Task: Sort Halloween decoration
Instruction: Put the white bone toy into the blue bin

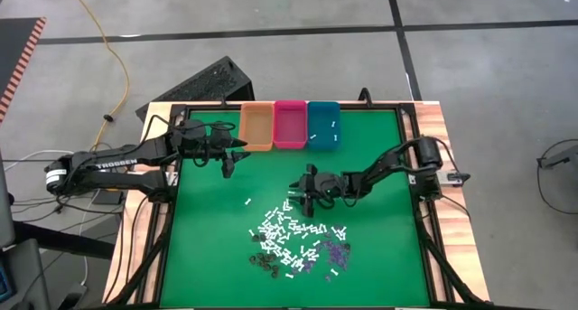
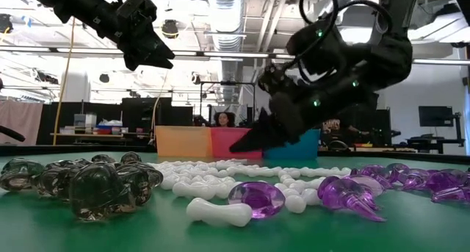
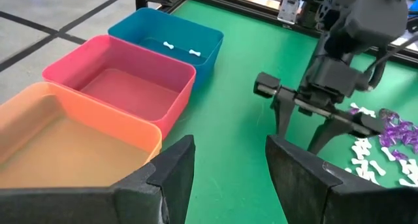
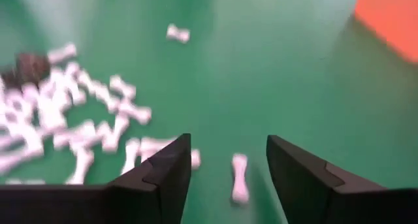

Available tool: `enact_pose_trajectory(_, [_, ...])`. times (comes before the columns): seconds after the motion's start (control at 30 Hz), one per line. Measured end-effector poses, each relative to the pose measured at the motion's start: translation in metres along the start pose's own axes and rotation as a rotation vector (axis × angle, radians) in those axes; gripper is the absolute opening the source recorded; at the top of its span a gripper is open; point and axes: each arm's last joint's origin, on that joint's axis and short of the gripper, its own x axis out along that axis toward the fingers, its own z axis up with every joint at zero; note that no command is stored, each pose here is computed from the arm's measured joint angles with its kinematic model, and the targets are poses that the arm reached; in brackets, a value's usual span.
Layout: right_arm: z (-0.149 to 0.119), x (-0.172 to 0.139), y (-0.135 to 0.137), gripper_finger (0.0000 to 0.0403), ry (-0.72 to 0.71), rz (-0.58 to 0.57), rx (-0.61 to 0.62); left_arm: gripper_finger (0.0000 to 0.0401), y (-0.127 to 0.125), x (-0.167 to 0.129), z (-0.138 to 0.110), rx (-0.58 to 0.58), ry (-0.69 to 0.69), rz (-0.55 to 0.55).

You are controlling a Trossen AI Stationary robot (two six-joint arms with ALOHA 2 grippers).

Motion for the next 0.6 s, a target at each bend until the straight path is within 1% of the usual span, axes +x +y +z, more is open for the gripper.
enact_pose_trajectory(0.1, [-0.007, 0.006, 0.001, 0.0223, 0.032, 0.001, -0.014, 0.0178, 0.000, 0.000, 0.000, 0.000, 0.001, 0.001])
enact_pose_trajectory(0.27, [-0.011, 0.008, -0.003, 0.0212, 0.084, -0.014, 0.019, 0.0178, 0.000, 0.000, -0.001, -0.001, 0.009, 0.005])
enact_pose_trajectory(0.37, [-0.011, 0.008, -0.005, 0.0196, 0.106, -0.026, 0.028, 0.0178, 0.000, 0.000, -0.002, -0.001, 0.015, 0.007])
enact_pose_trajectory(0.47, [-0.013, 0.007, -0.006, 0.0158, 0.128, -0.039, 0.023, 0.0178, 0.000, 0.000, -0.002, -0.002, 0.016, 0.007])
enact_pose_trajectory(0.6, [-0.015, 0.007, -0.006, 0.0087, 0.149, -0.044, 0.020, 0.0178, 0.001, 0.000, -0.003, -0.002, 0.026, 0.009])
